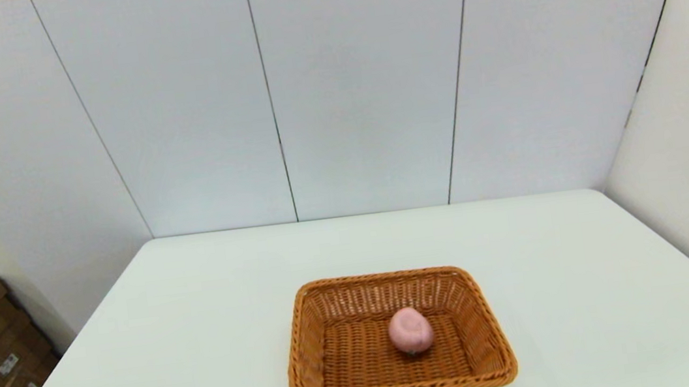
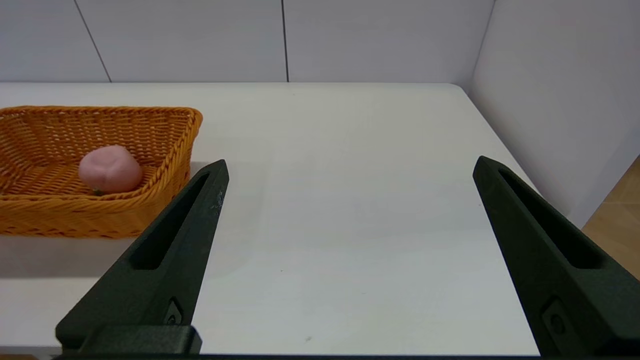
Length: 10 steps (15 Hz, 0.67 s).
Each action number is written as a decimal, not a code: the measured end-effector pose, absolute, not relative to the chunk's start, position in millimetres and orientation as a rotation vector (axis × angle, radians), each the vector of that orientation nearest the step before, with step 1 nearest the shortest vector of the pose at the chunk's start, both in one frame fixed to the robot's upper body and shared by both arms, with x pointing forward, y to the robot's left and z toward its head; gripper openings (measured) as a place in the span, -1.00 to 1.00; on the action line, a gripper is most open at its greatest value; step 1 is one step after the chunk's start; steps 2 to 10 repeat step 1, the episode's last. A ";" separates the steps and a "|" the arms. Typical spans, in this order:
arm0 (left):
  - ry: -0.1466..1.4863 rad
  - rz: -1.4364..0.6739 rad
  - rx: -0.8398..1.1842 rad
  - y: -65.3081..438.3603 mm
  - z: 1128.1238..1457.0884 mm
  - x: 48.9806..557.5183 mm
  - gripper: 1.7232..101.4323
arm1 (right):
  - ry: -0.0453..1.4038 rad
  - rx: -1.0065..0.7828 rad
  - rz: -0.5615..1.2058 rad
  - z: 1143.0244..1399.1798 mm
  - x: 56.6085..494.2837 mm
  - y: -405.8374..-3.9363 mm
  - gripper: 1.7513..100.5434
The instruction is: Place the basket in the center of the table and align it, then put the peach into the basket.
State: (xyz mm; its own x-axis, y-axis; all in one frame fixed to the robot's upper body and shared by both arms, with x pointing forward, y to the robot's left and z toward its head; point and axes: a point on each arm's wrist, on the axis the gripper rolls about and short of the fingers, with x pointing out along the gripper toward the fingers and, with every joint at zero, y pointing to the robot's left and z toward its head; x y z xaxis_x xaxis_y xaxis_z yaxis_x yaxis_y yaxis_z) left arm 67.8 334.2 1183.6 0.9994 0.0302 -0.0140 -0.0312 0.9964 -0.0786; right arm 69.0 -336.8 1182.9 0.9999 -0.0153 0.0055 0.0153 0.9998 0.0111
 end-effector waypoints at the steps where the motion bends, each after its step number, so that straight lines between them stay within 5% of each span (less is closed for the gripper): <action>1: 0.013 0.030 -0.079 334.2 1183.6 67.8 0.93 | -0.006 0.014 -0.015 1182.9 69.0 -336.8 0.93; 10: 0.013 0.030 -0.079 334.2 1183.6 67.8 0.93 | -0.006 0.014 -0.015 1182.9 69.0 -336.8 0.93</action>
